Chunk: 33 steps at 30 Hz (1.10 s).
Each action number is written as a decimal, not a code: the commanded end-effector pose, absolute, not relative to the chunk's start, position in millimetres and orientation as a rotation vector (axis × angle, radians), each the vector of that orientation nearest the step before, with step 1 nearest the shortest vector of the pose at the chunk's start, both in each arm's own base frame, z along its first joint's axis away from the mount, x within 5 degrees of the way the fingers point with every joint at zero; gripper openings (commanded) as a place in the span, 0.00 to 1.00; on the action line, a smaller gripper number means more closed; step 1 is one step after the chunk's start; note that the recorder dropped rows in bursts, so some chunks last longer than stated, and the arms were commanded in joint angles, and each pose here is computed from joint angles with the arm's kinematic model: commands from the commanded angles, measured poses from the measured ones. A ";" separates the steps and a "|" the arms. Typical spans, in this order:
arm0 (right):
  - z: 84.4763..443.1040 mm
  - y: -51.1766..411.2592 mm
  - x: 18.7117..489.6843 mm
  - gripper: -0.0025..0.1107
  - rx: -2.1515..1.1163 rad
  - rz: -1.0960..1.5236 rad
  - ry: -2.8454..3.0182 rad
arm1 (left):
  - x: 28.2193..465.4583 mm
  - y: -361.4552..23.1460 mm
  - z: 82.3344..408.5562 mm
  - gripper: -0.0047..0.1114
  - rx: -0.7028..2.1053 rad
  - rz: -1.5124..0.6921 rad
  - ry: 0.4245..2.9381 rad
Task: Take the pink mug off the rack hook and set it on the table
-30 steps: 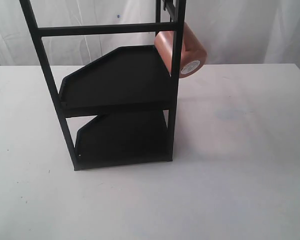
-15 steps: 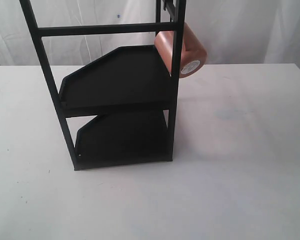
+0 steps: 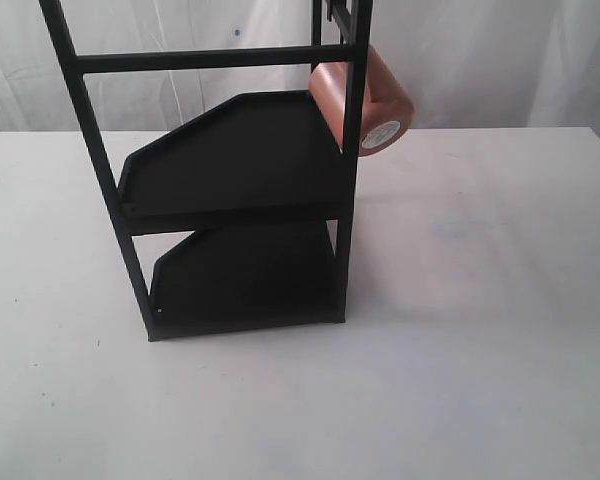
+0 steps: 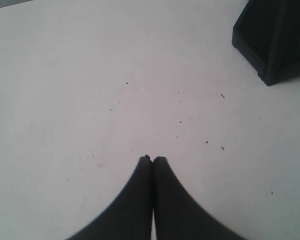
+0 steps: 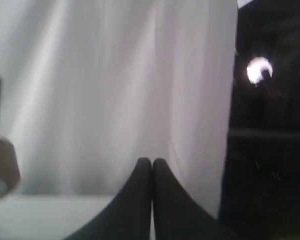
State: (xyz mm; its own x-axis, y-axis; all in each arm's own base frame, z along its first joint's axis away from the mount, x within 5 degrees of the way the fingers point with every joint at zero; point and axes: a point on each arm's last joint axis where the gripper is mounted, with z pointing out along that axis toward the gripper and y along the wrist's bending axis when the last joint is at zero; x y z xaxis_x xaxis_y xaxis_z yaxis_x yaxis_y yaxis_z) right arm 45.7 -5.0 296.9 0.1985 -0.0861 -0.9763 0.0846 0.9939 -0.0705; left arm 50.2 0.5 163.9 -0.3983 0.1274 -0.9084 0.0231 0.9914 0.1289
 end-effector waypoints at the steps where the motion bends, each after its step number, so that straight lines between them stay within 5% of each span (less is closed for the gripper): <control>1: 289.0 -6.5 59.6 0.02 -0.055 -0.194 1.462 | 50.1 0.5 162.5 0.04 0.106 0.113 1.977; 16: 259.5 -15.0 113.5 0.02 0.200 -0.092 2.012 | 50.1 0.5 162.5 0.04 0.106 0.113 1.977; 33: 263.3 15.3 178.2 0.02 -0.069 0.272 2.508 | 50.1 0.5 162.5 0.04 0.106 0.113 1.977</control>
State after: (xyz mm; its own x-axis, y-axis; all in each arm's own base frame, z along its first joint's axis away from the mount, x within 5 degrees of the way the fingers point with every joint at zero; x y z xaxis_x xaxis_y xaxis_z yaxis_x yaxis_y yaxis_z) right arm 174.5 11.1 252.6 -0.8079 0.0230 -0.5889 -0.0771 0.9865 0.1444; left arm 50.2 0.5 163.9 -0.3983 0.1274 -0.9084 0.0231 0.9914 0.1289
